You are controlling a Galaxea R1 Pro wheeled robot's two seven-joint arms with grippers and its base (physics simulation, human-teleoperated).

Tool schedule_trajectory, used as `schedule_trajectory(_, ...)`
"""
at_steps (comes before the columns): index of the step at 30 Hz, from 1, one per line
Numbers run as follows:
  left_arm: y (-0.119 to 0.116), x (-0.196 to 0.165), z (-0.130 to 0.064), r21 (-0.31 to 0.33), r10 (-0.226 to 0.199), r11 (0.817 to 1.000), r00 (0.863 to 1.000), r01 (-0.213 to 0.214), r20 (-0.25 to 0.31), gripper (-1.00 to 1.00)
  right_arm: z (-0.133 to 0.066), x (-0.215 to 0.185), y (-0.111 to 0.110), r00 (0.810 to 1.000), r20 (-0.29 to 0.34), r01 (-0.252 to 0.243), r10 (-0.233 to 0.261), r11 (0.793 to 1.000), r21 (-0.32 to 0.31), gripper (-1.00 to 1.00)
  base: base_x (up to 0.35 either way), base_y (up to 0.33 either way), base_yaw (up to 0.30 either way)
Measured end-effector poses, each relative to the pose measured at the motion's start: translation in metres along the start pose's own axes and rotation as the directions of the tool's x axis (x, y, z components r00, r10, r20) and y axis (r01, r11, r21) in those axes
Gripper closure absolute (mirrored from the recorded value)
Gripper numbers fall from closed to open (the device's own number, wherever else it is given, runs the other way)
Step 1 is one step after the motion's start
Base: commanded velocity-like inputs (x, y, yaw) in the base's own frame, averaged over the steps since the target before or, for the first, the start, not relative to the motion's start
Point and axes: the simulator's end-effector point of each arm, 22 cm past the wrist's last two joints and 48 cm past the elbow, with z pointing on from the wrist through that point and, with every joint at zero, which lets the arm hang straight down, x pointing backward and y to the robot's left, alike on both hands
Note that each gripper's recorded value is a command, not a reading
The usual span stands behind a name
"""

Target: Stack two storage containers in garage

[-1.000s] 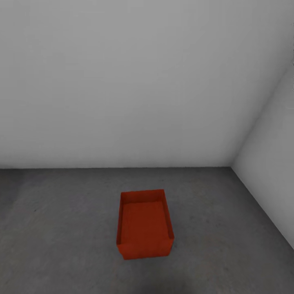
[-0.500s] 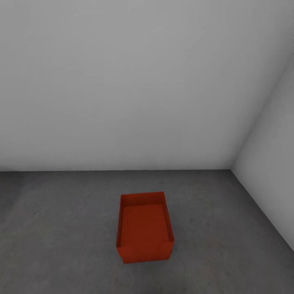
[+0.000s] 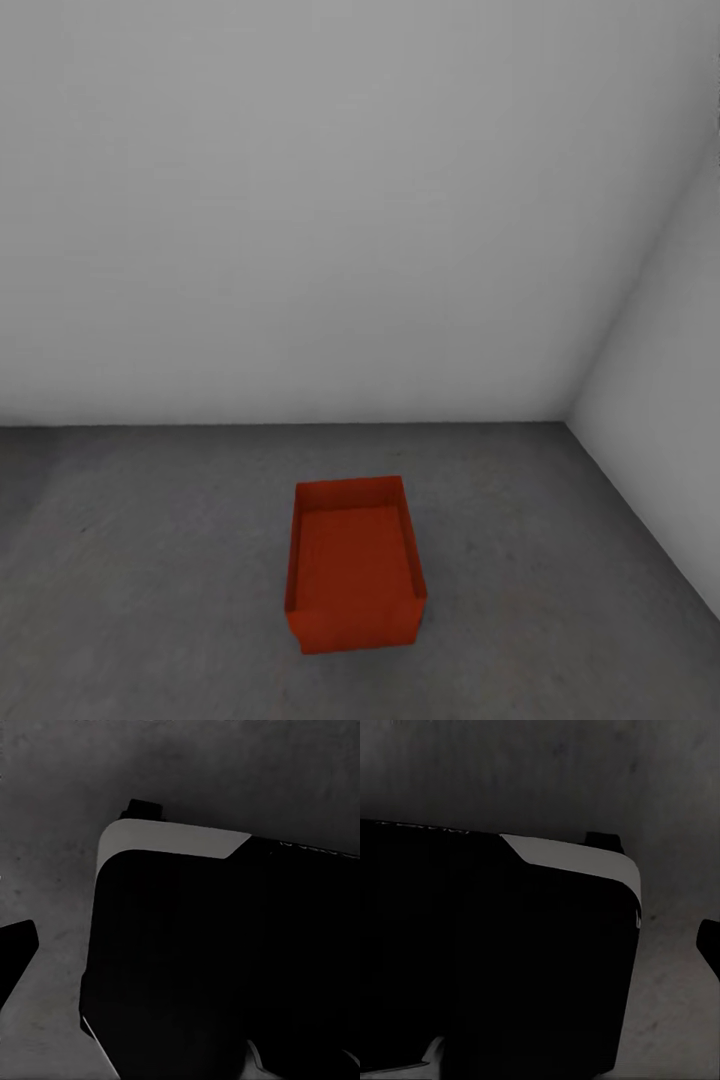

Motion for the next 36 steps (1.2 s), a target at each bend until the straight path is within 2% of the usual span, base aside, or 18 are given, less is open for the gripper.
schedule_trajectory(4, 0.004, 0.003, -0.001, 0.006, 0.002, 1.000, 1.000, -0.002, 0.000, -1.00, -0.001, 0.004, 0.001, 1.000, -0.002, 0.002, -0.002, 1.000, -0.015, -1.00, 0.000, 0.000, -0.049)
schedule_trajectory(8, 0.005, 0.001, -0.002, 0.059, 0.002, 0.998, 1.000, -0.002, 0.004, -1.00, -0.002, 0.005, 0.007, 1.000, -0.005, 0.002, -0.002, 0.998, -0.061, -1.00, 0.000, 0.000, -0.080)
schedule_trajectory(11, 0.007, -0.001, -0.003, 0.075, 0.001, 0.997, 1.000, -0.002, 0.008, -1.00, -0.003, 0.005, 0.008, 1.000, -0.005, 0.001, -0.001, 0.997, -0.076, -1.00, 0.000, 0.000, -0.088)
schedule_trajectory(36, 0.008, -0.012, -0.006, 0.084, 0.000, 0.996, 0.999, -0.003, 0.036, -1.00, -0.005, -0.003, 0.005, 1.000, 0.022, 0.003, -0.002, 0.998, -0.068, -1.00, 0.000, 0.000, -0.079)
